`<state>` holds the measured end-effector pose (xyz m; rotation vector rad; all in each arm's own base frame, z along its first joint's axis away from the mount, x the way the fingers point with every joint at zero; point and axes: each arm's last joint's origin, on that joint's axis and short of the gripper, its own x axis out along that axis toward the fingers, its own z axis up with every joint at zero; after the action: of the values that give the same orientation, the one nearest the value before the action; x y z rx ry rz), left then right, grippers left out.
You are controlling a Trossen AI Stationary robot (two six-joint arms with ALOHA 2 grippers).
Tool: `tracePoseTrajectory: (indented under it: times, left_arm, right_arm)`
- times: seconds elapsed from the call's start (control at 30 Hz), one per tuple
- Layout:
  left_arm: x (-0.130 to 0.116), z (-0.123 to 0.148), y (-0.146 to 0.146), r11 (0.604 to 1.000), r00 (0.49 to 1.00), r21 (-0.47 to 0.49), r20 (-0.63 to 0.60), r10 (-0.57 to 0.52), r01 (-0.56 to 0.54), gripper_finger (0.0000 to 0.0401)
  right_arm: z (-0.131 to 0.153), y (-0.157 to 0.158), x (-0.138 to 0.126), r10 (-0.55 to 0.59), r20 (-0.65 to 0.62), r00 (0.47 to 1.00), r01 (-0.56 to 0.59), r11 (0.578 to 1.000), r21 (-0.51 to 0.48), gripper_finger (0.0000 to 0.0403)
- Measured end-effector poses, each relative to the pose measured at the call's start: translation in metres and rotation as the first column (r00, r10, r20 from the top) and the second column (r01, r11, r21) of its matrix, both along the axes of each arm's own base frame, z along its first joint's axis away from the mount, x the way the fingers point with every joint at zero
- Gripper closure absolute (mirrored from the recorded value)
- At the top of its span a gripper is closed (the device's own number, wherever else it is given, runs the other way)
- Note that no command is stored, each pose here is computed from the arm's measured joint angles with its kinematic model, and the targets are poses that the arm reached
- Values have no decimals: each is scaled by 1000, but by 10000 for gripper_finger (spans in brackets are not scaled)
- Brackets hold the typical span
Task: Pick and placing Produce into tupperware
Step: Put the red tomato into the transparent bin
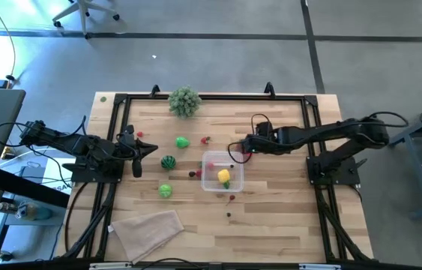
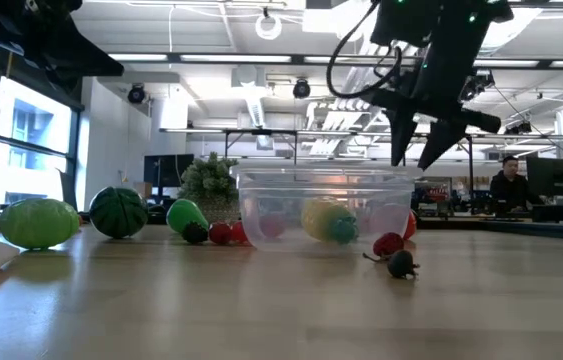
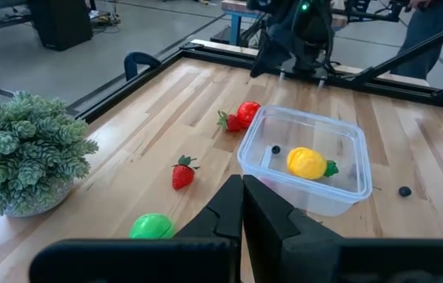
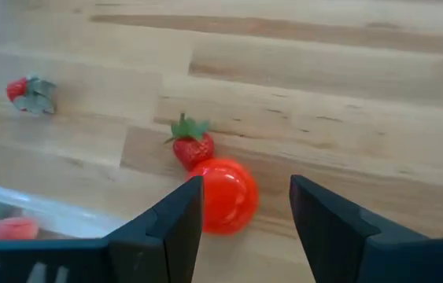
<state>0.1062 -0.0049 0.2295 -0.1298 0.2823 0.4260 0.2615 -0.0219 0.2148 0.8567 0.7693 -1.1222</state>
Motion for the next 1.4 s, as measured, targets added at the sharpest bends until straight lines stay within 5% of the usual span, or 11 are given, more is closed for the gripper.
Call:
tracePoseTrajectory:
  times: [0.47,0.93,1.4]
  left_arm:
    - [0,0,0,1000,1000,0,0,0,0,400]
    - [0,0,0,1000,1000,0,0,1,-1,400]
    - [0,0,0,1000,1000,0,0,1,-1,400]
  right_arm:
    - [-31,-6,22,73,-51,996,-71,996,50,220]
    - [-34,6,20,125,-114,986,-125,992,7,118]
    - [-52,5,30,68,-100,993,-67,998,15,110]
